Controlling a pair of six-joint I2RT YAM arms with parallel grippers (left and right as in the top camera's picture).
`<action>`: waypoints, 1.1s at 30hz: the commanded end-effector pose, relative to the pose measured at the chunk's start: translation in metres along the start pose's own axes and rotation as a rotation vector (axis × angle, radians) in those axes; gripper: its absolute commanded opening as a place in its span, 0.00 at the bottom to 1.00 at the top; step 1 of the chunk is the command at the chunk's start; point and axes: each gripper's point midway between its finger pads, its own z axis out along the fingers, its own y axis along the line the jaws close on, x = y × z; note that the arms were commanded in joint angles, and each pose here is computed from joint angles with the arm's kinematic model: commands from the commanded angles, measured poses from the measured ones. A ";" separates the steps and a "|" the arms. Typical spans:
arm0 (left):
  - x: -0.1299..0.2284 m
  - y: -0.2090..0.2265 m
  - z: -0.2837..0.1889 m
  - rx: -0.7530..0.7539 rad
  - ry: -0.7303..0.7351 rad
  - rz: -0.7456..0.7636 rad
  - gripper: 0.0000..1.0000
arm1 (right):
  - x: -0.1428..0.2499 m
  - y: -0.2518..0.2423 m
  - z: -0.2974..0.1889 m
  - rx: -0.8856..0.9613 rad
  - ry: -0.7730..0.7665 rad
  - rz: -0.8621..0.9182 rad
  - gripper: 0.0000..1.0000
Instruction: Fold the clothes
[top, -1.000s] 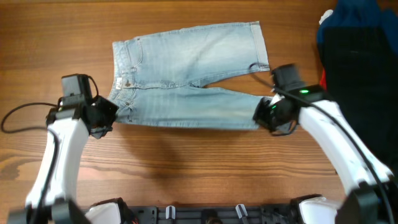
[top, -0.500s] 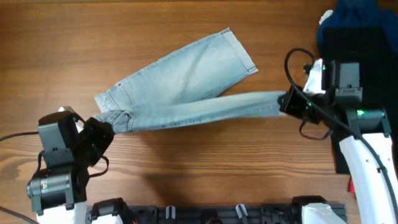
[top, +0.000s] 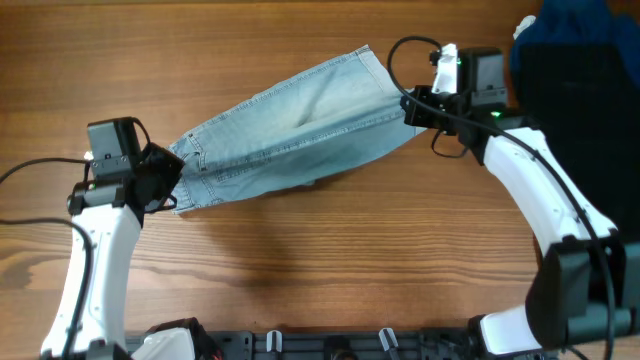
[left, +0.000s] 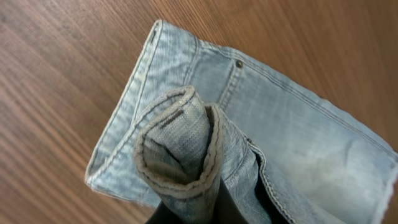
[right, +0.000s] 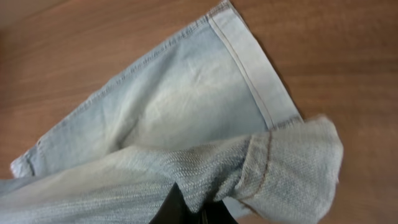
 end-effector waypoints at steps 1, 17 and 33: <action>-0.030 0.025 0.019 -0.131 -0.111 -0.035 0.04 | -0.018 -0.023 0.021 0.112 -0.067 -0.040 0.04; -0.058 0.007 0.031 -0.069 -0.212 -0.030 1.00 | -0.026 0.016 0.073 0.041 -0.167 -0.157 0.99; -0.036 -0.009 -0.029 -0.077 -0.155 0.195 0.92 | -0.005 0.028 0.065 0.023 -0.069 -0.223 0.30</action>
